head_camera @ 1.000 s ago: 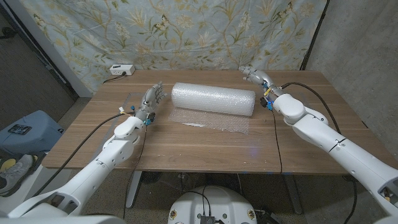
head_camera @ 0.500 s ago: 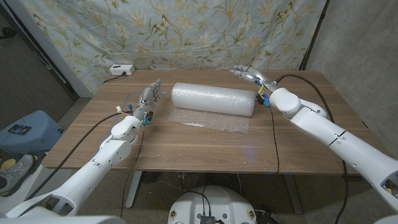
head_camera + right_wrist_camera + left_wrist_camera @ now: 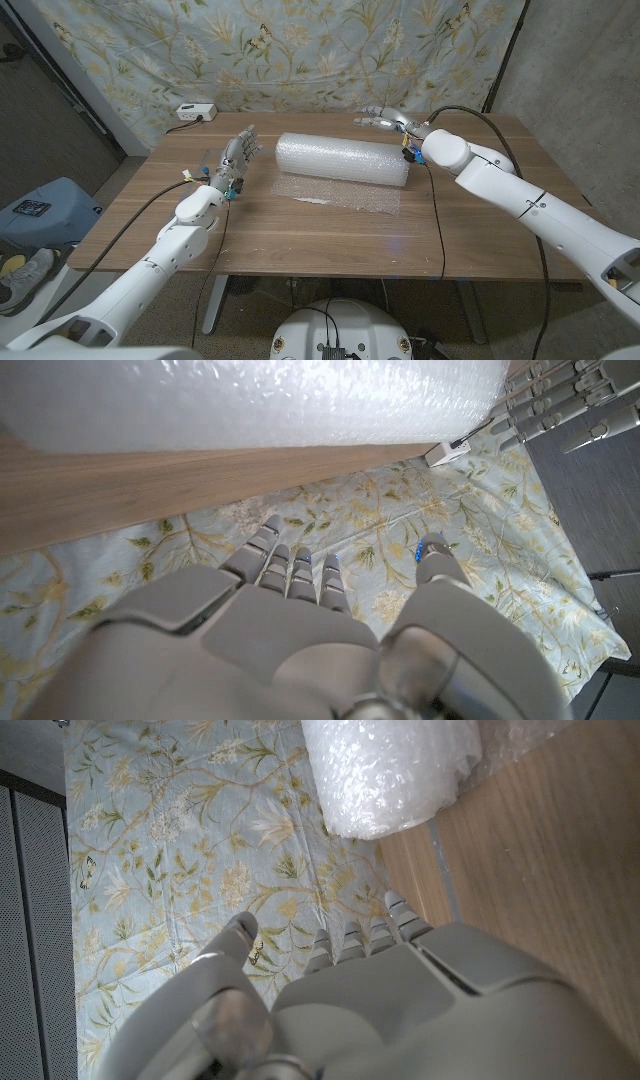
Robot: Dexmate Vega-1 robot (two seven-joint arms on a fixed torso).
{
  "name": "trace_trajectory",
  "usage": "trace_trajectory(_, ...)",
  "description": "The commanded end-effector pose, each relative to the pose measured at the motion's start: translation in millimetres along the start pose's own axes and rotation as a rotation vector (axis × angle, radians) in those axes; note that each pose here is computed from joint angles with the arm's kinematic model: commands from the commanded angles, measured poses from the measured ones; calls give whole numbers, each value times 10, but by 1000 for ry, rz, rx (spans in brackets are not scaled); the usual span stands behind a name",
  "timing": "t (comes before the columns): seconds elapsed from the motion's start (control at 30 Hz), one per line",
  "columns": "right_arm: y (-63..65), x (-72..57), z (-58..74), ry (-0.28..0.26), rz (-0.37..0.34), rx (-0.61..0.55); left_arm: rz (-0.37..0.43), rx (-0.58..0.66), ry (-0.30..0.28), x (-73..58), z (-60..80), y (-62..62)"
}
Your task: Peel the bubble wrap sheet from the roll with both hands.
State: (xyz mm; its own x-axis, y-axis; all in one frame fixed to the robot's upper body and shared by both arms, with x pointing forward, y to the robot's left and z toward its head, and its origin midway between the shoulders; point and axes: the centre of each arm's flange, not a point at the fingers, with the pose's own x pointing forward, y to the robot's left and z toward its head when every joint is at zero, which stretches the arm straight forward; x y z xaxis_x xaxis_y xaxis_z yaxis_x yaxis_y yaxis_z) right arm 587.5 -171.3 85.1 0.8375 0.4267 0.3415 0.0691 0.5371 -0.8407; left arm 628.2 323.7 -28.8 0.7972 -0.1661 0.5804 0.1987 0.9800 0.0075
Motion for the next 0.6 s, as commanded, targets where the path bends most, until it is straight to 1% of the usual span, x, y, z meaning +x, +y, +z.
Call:
trace_trajectory(0.03,-2,150,235,25,65,-96,3,1,11,-21,-36,60)
trace_trajectory(0.2,-28,166,322,30,83,-129,-1,7,12,-12,-9,58)
trace_trajectory(0.33,-28,171,362,19,85,-137,-5,8,9,-13,5,55)
trace_trajectory(0.6,8,197,467,39,137,-206,-5,5,7,-85,-1,31)
